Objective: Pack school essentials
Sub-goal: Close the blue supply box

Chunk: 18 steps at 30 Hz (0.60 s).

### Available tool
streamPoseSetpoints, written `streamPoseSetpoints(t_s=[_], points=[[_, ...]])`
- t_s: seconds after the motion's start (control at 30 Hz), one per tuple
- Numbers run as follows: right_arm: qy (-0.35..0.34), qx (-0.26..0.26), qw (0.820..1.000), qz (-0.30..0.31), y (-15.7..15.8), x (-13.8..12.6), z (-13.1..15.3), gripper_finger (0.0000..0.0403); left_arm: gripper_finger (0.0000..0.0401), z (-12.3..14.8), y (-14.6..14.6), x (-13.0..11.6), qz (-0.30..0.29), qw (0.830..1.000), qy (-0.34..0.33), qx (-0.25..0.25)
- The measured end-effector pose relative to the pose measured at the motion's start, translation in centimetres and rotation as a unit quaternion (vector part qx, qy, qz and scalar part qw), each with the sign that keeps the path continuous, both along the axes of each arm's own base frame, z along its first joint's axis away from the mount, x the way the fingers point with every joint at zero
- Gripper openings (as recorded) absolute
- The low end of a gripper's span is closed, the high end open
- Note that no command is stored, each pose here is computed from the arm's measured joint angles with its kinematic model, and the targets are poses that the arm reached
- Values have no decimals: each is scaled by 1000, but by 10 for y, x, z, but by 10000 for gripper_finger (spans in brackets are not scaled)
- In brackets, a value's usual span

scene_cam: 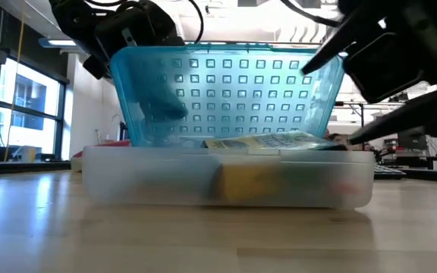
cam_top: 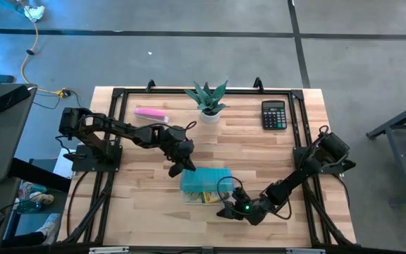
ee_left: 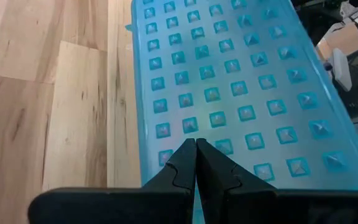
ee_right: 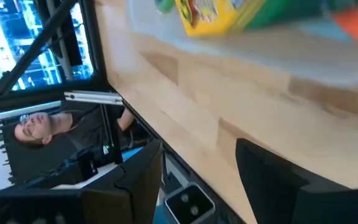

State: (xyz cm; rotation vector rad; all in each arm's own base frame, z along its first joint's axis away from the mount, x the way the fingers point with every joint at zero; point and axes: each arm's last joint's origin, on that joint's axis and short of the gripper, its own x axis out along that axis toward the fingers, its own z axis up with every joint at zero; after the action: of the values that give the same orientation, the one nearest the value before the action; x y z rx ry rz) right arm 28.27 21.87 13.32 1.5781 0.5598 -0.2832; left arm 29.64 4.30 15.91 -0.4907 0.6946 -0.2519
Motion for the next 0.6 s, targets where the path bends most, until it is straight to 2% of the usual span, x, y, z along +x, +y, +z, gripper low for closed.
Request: streamPoseSetpoints(t_s=[0.27,0.43,0.5,0.6], points=[[23,30,999,36,17,-15,-2,194,0,0,0,0,0,1000,0,0],[6,43,998,39,26,-24,8,194,0,0,-1,0,1,1000,2,-3],[-15,35,999,31,24,-24,18,194,0,0,-2,0,-1,1000,1,-3],[-48,-6,999,9,11,-19,36,194,0,8,-7,1,-3,1000,0,7]])
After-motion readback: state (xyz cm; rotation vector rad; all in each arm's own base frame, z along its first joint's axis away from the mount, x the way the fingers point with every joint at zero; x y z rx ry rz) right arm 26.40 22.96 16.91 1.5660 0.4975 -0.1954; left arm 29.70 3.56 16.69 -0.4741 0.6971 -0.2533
